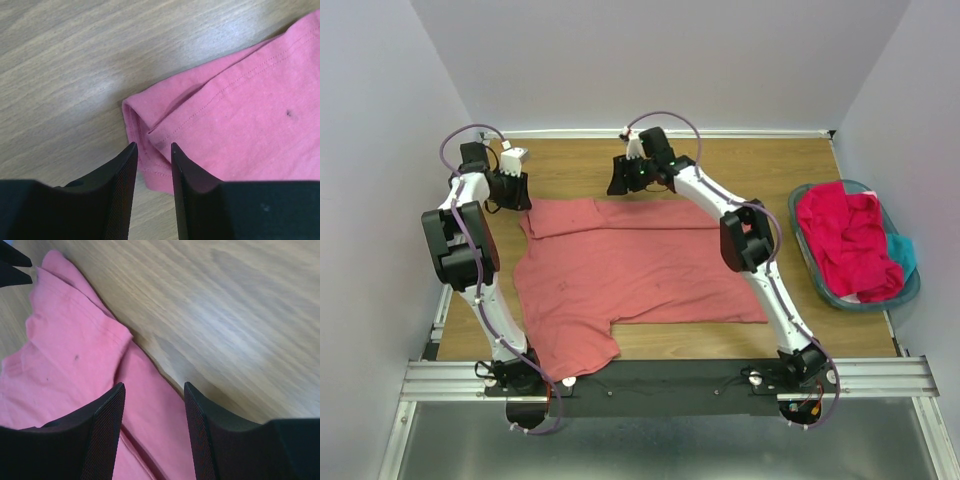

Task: Fold and stack the t-shirts
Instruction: Fold the flattened tshirt in 1/3 of the way

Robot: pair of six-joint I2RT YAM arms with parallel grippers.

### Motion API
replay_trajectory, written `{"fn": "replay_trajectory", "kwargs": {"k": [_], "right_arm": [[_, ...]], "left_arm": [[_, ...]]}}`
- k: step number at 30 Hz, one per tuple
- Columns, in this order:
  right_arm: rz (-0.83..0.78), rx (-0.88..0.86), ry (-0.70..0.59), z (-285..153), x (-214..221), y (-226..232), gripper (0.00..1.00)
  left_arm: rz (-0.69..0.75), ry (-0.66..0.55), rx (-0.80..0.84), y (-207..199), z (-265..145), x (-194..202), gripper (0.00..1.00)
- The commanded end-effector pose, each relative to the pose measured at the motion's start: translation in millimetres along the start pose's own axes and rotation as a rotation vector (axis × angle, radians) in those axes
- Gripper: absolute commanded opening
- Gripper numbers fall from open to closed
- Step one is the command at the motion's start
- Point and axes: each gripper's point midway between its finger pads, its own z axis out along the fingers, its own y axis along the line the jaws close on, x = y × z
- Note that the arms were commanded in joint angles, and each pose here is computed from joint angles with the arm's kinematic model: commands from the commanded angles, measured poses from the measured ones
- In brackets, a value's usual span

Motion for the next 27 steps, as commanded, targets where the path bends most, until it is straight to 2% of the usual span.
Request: {"fn": "replay_trajectory", "kwargs": {"k": [1,9,27], "right_arm": [[0.056,-0.004,-0.079,29.0,-8.4,13.4,0.58],[0.036,-0.005,-0.122,50.8,-6.0,29.0,0.57],[0.042,-0.037,-0.110,75.3,15.6,36.6,0.52]], "left_arm": [[-0.007,-0.078,0.014,-3.0,-13.2,-23.0,0.41],[-0.031,-0.084,0.045,-4.6,-5.4,-19.7,0.41],[-0.042,-0.076,0.054,-2.6,1.9,-16.4,0.40]]}}
